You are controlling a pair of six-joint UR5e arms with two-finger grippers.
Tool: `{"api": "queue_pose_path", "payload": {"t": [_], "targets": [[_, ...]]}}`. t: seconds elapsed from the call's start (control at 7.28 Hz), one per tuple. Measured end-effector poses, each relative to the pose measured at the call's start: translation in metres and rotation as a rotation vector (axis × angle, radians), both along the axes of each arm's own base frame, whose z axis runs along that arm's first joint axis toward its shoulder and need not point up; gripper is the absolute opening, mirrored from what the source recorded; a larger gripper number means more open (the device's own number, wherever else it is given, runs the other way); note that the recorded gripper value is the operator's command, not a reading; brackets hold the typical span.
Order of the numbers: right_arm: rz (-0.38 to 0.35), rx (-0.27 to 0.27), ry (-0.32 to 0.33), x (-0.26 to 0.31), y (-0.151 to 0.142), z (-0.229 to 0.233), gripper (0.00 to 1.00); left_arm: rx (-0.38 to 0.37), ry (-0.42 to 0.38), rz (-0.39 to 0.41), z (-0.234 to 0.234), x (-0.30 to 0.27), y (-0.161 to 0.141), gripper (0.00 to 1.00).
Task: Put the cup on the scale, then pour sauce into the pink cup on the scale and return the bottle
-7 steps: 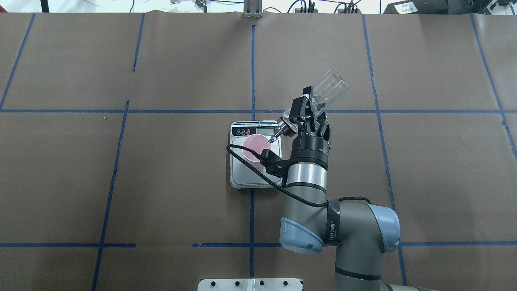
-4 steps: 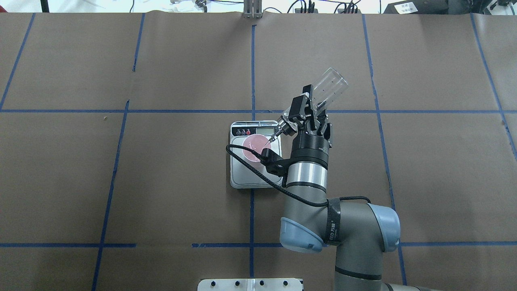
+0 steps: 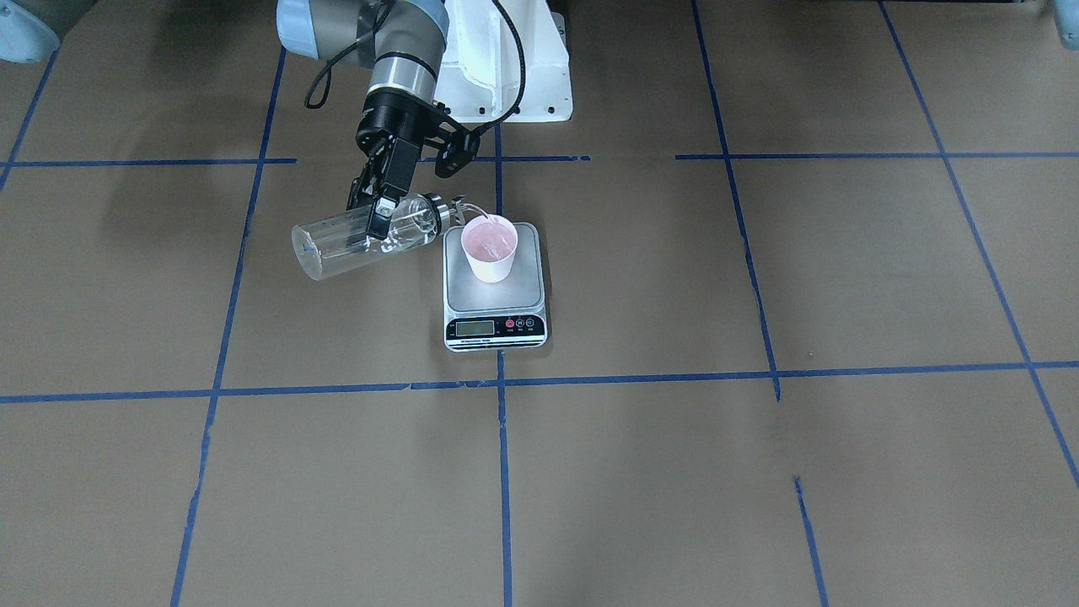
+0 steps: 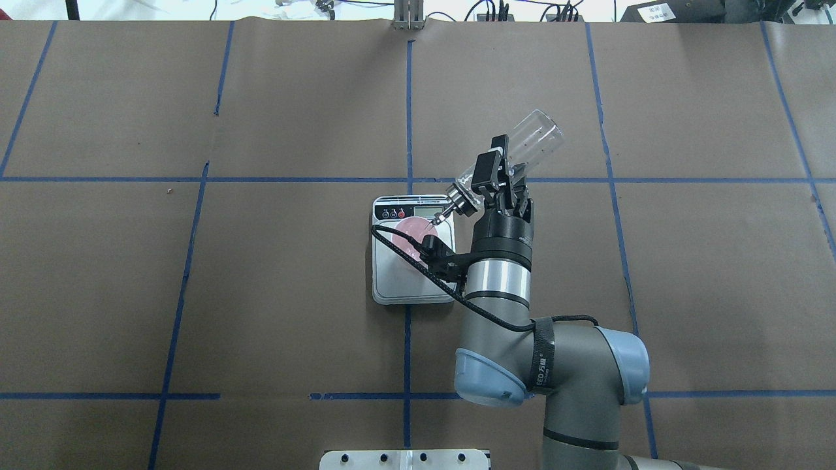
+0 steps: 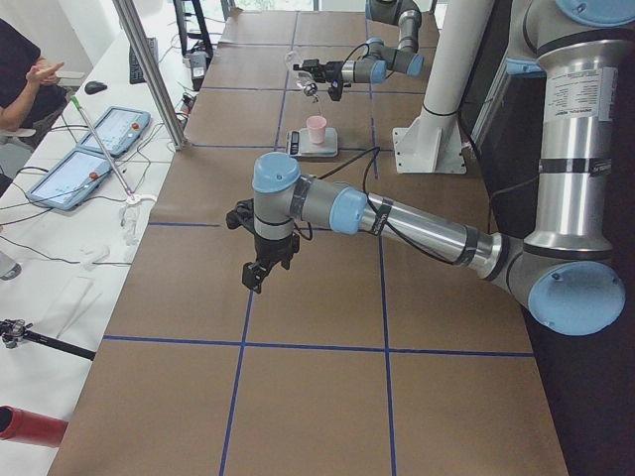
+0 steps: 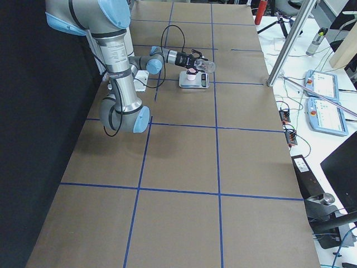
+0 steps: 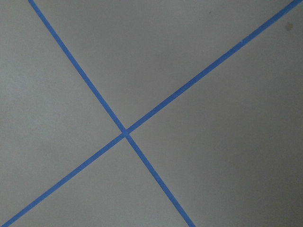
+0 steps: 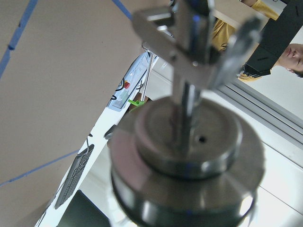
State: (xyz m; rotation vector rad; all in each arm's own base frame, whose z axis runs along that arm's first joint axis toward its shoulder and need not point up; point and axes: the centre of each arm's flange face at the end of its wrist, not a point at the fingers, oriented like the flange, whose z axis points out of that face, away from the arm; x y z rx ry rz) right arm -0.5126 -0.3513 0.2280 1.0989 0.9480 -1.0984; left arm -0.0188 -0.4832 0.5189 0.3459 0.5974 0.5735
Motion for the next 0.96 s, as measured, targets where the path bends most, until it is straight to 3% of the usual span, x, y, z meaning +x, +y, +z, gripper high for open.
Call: {"api": "queue_pose_path", "payload": {"t": [0.55, 0.96], "targets": [[0.014, -0.011, -0.107, -0.006, -0.001, 0.013, 0.00, 0.001, 0.000, -0.003, -0.001, -0.001, 0.000, 1.00], [0.020, -0.025, -0.258, -0.011, -0.001, 0.021, 0.00, 0.002, 0.008, -0.004, -0.002, -0.002, 0.001, 1.00]]}}
